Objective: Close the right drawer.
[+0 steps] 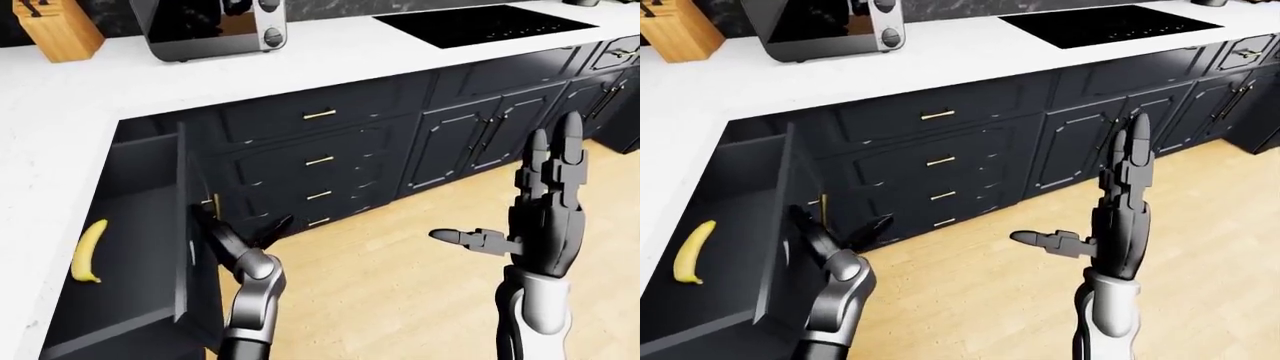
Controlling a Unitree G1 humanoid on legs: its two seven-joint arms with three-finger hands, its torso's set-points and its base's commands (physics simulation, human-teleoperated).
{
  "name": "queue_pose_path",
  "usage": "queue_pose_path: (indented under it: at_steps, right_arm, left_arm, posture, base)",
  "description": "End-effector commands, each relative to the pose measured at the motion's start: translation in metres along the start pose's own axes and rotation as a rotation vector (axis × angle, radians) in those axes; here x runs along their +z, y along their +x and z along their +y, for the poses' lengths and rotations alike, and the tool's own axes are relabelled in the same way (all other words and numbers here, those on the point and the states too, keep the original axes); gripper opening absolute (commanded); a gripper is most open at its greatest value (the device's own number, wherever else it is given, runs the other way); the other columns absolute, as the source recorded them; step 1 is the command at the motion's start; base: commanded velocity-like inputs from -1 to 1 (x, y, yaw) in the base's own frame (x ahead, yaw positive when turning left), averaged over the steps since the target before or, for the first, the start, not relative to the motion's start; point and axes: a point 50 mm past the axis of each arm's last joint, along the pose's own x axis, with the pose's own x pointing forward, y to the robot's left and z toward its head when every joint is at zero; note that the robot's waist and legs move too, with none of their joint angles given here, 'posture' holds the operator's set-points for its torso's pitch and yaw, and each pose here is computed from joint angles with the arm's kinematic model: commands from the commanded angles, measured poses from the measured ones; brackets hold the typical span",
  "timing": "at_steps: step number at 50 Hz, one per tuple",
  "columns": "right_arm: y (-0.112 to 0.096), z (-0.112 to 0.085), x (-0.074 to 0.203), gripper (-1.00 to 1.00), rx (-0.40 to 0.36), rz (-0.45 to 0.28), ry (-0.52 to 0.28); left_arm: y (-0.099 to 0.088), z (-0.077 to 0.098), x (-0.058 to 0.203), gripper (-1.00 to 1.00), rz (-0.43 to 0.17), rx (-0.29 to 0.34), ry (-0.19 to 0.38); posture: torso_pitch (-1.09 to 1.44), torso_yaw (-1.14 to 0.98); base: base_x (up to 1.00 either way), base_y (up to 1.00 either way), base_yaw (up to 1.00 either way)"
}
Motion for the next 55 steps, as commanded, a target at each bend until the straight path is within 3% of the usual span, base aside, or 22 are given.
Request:
queue_pose_path:
  at_steps: [1,4,55]
  right_arm:
    - [0.006,0.0,0.014,1.0,-0.002,-0.082,0.002]
    - [0.006,0.0,0.013,1.0,-0.003,-0.082,0.002]
    - [0.005,0.001,0.011,1.0,0.009,-0.079,0.0]
  left_arm:
    - [0.008,0.01,0.001,1.0,0.018,0.082,-0.017]
    - [0.012,0.013,0.003,1.0,0.015,0.114,-0.02]
    - [0.047,0.046,0.001,1.0,0.086,0.297,-0.057]
  posture:
    - [0.0,0.0]
    - [0.0,0.0]
    - [0.0,0.0]
  base:
    - [0.0,0.0,0.0]
    - [0.0,0.0,0.0]
    - [0.0,0.0,0.0]
